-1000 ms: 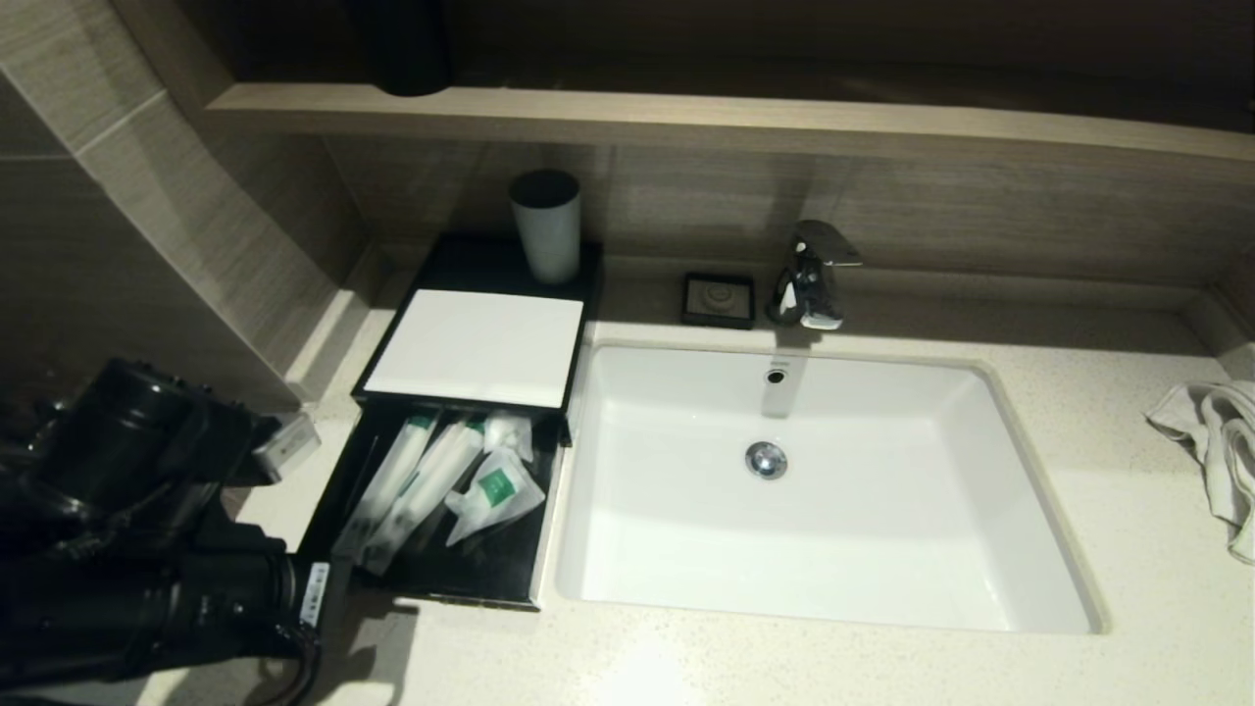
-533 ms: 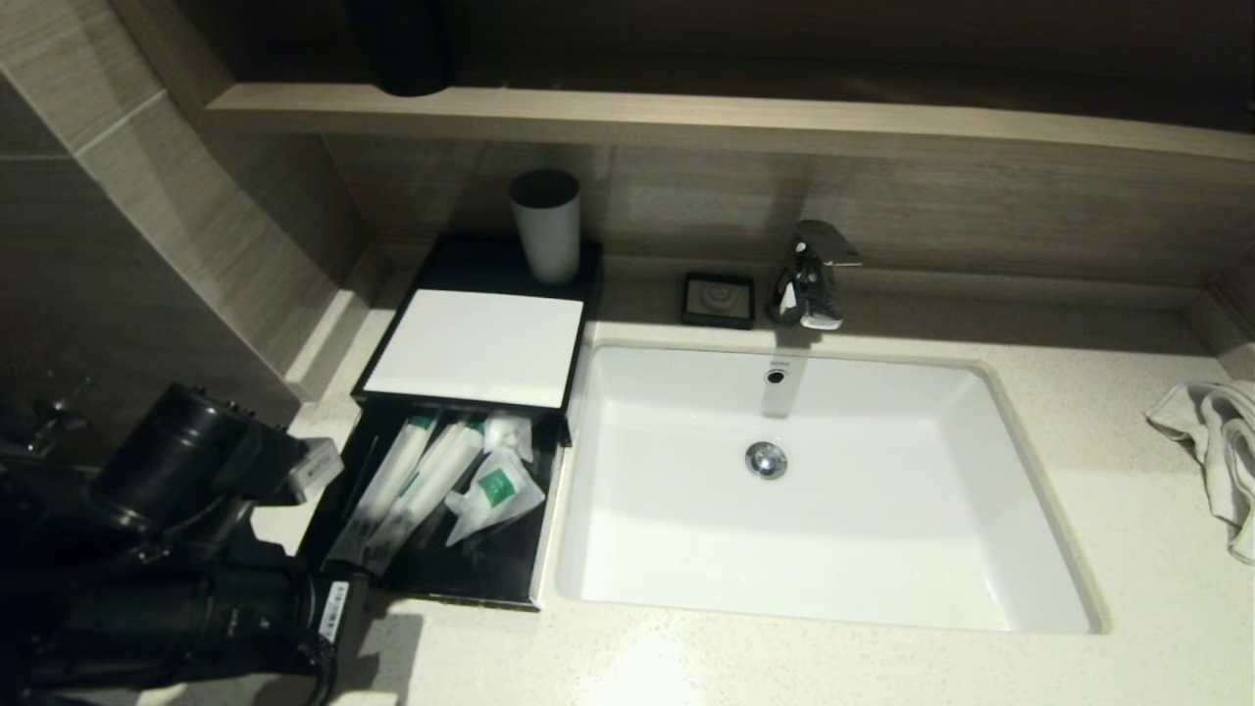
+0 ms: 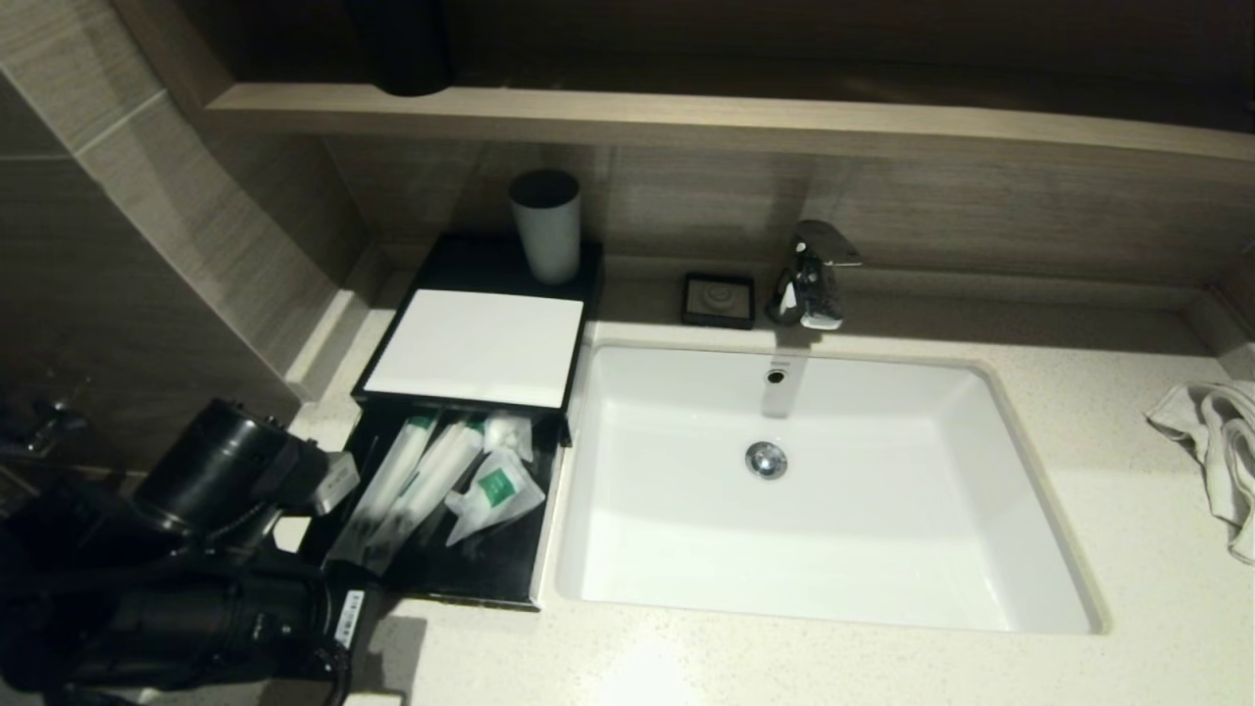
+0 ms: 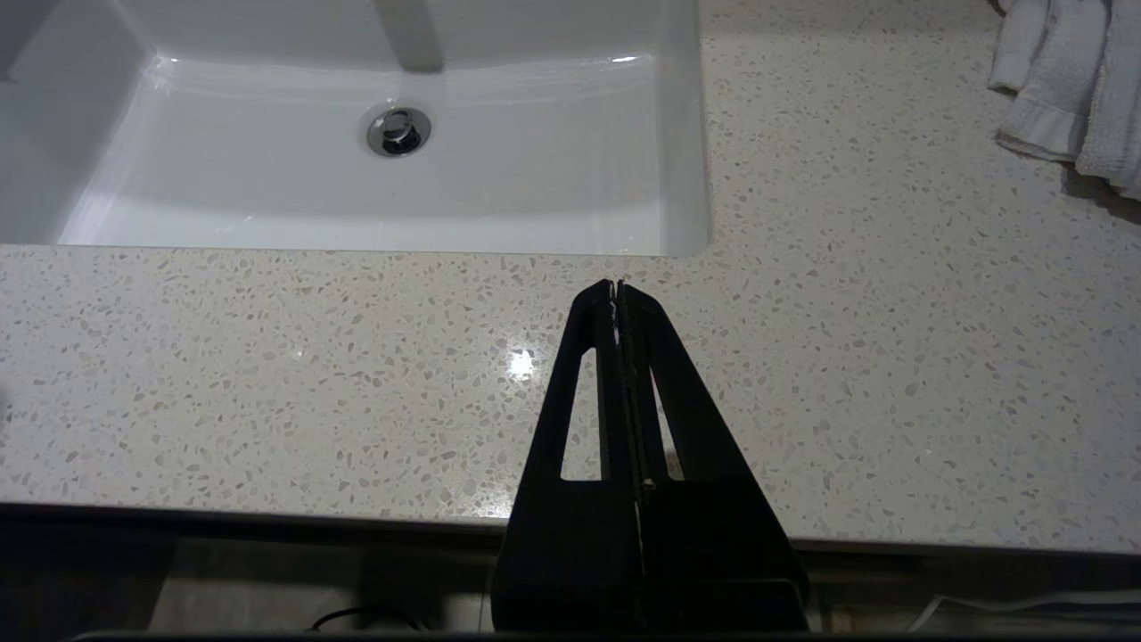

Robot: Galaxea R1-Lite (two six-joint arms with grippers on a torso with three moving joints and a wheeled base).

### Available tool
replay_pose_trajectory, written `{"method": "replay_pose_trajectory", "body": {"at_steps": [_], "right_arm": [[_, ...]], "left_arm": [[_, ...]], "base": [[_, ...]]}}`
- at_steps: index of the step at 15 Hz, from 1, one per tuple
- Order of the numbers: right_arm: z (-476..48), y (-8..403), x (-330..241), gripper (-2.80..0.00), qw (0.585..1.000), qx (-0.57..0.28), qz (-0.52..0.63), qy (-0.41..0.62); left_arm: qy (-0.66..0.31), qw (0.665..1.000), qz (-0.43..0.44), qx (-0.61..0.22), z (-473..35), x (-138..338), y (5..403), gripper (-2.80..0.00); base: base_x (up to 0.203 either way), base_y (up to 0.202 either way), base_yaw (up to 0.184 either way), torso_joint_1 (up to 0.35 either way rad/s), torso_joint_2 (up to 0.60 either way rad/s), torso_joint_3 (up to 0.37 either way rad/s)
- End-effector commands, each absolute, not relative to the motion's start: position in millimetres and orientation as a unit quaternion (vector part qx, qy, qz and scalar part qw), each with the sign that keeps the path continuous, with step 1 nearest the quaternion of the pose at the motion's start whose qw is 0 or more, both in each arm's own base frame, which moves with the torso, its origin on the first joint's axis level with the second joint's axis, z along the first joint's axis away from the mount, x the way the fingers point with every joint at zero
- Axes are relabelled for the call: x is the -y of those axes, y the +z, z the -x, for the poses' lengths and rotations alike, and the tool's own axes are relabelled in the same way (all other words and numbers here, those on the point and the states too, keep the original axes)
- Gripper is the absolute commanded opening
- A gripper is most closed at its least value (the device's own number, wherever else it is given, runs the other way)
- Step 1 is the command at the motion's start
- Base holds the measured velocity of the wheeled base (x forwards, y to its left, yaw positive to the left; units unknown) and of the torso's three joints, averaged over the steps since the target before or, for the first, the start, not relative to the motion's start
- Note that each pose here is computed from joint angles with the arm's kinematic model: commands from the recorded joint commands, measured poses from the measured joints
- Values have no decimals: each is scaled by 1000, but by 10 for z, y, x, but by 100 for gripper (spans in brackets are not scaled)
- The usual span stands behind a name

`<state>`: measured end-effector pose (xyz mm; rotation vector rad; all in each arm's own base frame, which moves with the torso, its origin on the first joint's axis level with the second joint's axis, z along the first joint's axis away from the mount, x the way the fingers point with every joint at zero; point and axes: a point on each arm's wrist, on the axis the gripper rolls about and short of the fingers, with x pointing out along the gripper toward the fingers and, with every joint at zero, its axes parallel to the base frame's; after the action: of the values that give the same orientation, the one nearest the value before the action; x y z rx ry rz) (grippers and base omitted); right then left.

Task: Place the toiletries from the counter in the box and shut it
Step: Close the drawer

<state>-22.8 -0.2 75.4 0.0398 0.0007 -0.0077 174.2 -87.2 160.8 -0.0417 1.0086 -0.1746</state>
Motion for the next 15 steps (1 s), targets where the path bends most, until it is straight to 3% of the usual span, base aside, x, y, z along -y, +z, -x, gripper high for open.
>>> {"method": "replay_pose_trajectory", "body": {"at_steps": [1, 15], "right_arm": [[227, 755, 2, -280, 1000, -1, -20, -4], [227, 755, 2, -280, 1000, -1, -20, -4]], "left_arm": [[-80, 866, 16, -494, -1761, 883, 1550, -280], [-86, 883, 31, -461, -1917, 960, 1477, -280]], "base": [[0, 0, 0, 0, 0, 0], [0, 0, 0, 0, 0, 0]]}}
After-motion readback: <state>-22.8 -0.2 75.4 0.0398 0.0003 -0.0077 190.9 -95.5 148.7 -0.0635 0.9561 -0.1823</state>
